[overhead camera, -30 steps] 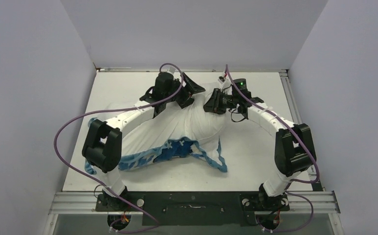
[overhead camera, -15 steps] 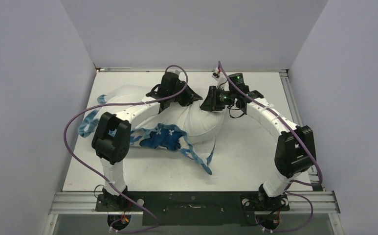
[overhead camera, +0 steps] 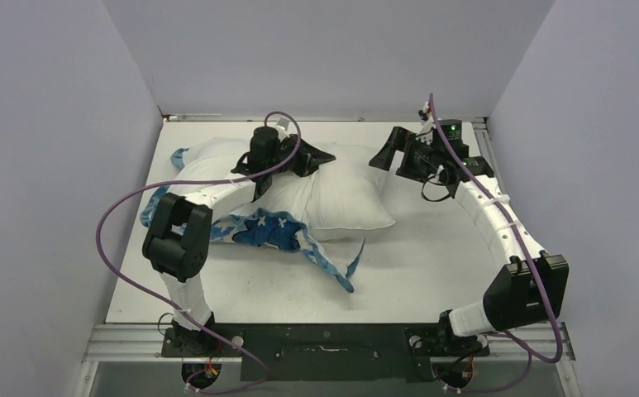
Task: Put the pillow into the pillowcase
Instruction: Stuff the pillow into the pillowcase.
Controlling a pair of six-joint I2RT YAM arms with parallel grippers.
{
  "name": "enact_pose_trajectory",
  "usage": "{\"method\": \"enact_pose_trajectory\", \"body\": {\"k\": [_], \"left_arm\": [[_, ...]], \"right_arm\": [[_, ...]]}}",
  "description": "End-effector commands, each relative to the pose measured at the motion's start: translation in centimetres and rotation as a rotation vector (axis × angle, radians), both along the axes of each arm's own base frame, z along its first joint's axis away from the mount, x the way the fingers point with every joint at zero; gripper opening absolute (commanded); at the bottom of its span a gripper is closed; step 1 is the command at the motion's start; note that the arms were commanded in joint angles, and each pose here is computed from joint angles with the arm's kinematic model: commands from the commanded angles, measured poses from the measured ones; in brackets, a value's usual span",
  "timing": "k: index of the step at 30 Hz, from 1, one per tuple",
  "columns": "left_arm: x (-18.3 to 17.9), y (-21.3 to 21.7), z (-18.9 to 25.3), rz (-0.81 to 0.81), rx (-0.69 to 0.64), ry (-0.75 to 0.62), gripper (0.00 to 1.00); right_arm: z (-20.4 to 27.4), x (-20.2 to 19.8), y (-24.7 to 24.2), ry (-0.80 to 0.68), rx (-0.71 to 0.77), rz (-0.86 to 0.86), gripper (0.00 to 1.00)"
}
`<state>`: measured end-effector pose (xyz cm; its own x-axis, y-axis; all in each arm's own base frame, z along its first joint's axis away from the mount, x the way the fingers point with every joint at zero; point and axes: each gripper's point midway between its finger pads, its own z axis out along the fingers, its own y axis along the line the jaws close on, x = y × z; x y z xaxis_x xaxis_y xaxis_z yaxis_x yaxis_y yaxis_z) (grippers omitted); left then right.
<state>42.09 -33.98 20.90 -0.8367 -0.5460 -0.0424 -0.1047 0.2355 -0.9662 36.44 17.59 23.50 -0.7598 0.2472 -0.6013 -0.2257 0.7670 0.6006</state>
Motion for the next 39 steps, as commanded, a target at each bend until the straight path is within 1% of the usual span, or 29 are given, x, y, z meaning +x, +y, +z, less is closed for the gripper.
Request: {"method": "enact_pose_trajectory", "body": {"k": [1,2,3,5,7,9,12,14,19,21,24,26,27,28,29,31,32,33,34,37,39], "left_arm": [[0.8,3.1,6.1,0.022,-0.136,-0.094,0.0],[0.9,3.6,6.2,0.028,-0.136,-0.093,0.0],[1.1,4.1,6.4,0.038,-0.141,-0.097,0.0],[1.3,5.0,7.0,0.056,-0.153,-0.103,0.0],[1.6,5.6,7.8,0.069,-0.173,-0.111,0.0],[1.7,6.0,8.6,0.077,-0.195,-0.117,0.0],[1.8,6.6,9.8,0.085,-0.207,-0.142,0.0],[1.8,6.7,10.5,0.083,-0.222,-0.158,0.0],[1.4,6.5,11.9,0.057,-0.262,-0.173,0.0],[1.2,6.5,12.5,0.051,-0.28,-0.18,0.0],[0.8,6.5,13.7,0.039,-0.311,-0.192,0.0],[0.4,6.5,14.8,0.025,-0.343,-0.207,0.0],[0.1,6.4,15.4,0.017,-0.36,-0.212,0.0],[-0.1,6.5,15.9,0.011,-0.373,-0.216,0.0],[-0.4,6.5,16.4,0.004,-0.385,-0.225,0.0],[-0.9,6.5,17.1,-0.01,-0.396,-0.234,0.0],[-1.2,6.6,17.4,-0.014,-0.398,-0.239,0.0],[-1.4,6.6,17.5,-0.017,-0.398,-0.242,0.0],[-1.5,6.7,17.6,-0.019,-0.396,-0.243,0.0],[-1.8,6.7,17.3,-0.025,-0.389,-0.242,0.0],[-1.9,6.8,17.2,-0.025,-0.392,-0.244,0.0]], "right_arm": [[-2.7,0.4,-5.1,0.096,-0.129,-0.243,1.0],[-3.2,0.5,-5.9,0.115,-0.146,-0.279,1.0],[-3.9,0.5,-6.8,0.137,-0.167,-0.313,0.96],[-5.7,0.3,-7.6,0.188,-0.186,-0.343,0.95],[-8.0,-0.2,-7.9,0.267,-0.151,-0.369,0.95],[-10.2,-0.7,-7.1,0.332,-0.081,-0.356,0.96],[-13.3,-1.3,-4.6,0.413,0.052,-0.287,0.96],[-15.0,-1.8,-2.7,0.45,0.107,-0.228,0.97],[-17.3,-1.9,3.3,0.484,0.145,-0.081,0.98],[-18.6,-1.6,5.4,0.509,0.149,-0.061,0.97],[-20.6,-0.5,7.3,0.512,0.125,-0.072,0.92],[-22.2,0.6,8.2,0.516,0.106,-0.088,0.85],[-23.0,0.9,8.5,0.521,0.099,-0.099,0.8],[-23.8,1.3,8.8,0.526,0.097,-0.108,0.73],[-24.2,1.9,9.3,0.517,0.105,-0.113,0.63],[-24.6,2.9,9.8,0.492,0.101,-0.108,0.35],[-24.5,3.4,9.9,0.476,0.092,-0.103,0.23],[-24.1,3.8,9.8,0.457,0.079,-0.098,0.13],[-23.2,4.4,9.6,0.424,0.073,-0.089,0.07],[-17.9,6.5,8.8,0.283,0.105,-0.054,0.05],[-12.6,7.8,7.7,0.179,0.16,-0.037,0.05]]}}
